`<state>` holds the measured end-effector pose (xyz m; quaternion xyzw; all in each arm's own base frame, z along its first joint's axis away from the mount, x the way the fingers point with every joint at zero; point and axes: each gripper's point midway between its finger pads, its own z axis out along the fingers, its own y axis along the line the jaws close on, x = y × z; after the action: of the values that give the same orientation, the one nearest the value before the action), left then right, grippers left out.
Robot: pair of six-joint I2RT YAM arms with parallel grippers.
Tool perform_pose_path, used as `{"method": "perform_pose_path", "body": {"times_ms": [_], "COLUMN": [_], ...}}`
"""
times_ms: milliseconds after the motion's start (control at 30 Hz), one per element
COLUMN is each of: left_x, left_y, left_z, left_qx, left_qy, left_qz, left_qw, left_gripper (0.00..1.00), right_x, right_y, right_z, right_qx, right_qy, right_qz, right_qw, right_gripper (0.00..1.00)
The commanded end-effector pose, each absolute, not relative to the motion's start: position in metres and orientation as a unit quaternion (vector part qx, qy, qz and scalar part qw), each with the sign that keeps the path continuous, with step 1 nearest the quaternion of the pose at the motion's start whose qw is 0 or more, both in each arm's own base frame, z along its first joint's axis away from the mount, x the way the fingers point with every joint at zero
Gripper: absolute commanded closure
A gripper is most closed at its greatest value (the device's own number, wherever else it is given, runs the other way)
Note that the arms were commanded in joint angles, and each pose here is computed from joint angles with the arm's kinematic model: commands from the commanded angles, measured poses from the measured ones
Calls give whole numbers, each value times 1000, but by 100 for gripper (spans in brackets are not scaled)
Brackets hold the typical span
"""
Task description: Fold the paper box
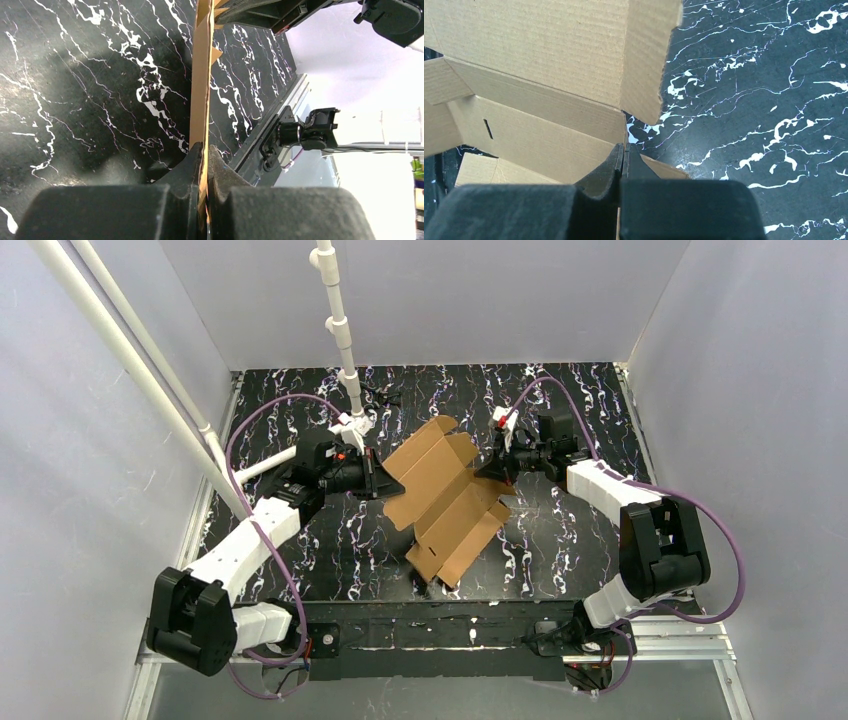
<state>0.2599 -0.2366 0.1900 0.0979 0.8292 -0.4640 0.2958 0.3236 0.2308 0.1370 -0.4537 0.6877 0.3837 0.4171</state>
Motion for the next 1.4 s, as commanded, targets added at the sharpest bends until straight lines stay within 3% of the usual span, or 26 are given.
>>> {"method": "perform_pose_path", "body": {"times_ms": [0,167,333,433,767,1200,1367], "left_x": [264,281,304,313,313,310,302], "left_y": [-238,-235,-226,-224,-249,-261,-265], "left_z": [217,235,250,257,244,208,205], "left_qx": [169,239,321,366,490,499,480], "left_qy": [792,770,757,741,709,741,756], "left_qz": [-457,-413,-316,-269,-163,-177,-205], "left_qw": [366,423,473,494,481,413,395], "left_gripper": [100,100,100,100,100,100,100], "right_x": [329,338,344,339,344,364,373], "right_y": [236,237,234,228,181,165,162], "right_z": [164,163,165,175,185,144,135], "right_qx": [-466,-457,-457,-467,-470,-435,-418], "right_qy": [658,661,673,664,658,699,702], "right_qz": [389,381,371,374,364,334,316], "right_qw": [445,457,447,448,462,459,483], "right_gripper": [99,98,55,44,34,30,22]}}
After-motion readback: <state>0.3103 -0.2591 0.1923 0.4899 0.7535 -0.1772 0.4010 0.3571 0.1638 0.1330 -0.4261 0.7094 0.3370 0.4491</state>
